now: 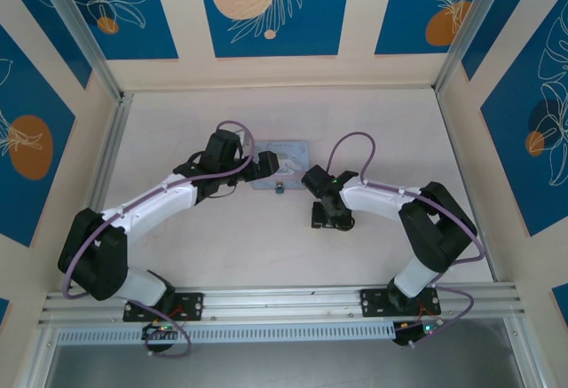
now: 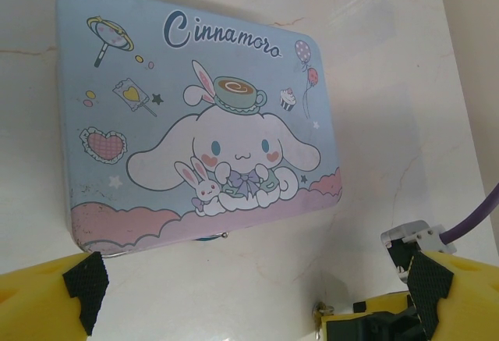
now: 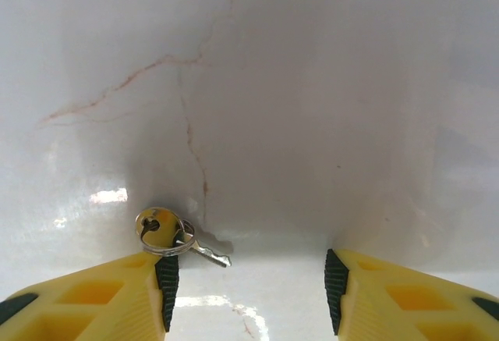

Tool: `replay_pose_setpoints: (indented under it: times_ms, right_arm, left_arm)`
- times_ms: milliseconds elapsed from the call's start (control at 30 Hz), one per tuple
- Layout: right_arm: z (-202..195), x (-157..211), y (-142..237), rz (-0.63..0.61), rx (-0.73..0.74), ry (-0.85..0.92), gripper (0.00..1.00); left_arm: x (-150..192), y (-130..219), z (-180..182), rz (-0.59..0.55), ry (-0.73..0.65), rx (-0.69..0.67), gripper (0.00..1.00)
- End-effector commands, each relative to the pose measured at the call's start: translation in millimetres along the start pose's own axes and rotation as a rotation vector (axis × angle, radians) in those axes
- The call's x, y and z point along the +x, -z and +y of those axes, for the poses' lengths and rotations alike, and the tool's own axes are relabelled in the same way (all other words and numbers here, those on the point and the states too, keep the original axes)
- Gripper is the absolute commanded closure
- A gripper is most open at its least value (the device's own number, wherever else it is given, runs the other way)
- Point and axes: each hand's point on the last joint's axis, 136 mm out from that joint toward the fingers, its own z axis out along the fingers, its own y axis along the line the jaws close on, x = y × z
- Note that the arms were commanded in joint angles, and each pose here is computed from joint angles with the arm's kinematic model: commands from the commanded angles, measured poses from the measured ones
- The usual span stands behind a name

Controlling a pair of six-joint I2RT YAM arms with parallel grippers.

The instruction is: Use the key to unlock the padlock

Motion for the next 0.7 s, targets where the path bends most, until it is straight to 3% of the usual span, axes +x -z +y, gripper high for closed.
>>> replay_pose_setpoints:
  times_ms: [0, 367, 667]
  right_arm:
    - [6, -8, 12, -0.024, -0.039, -0.017, 0.46]
    - [21, -8, 31, -0.022, -0.163, -0.096, 0.53]
    - [32, 5, 29, 0.056, -0.243, -0.274, 0.60]
  left_arm:
    - [-11, 6, -9, -0.032, -0.023, 0.010, 0.00]
    - [-12, 6, -10, -0.034, -0.023, 0.014, 0.00]
    - [-16, 9, -7, -0.052, -0.029, -0.008, 0.00]
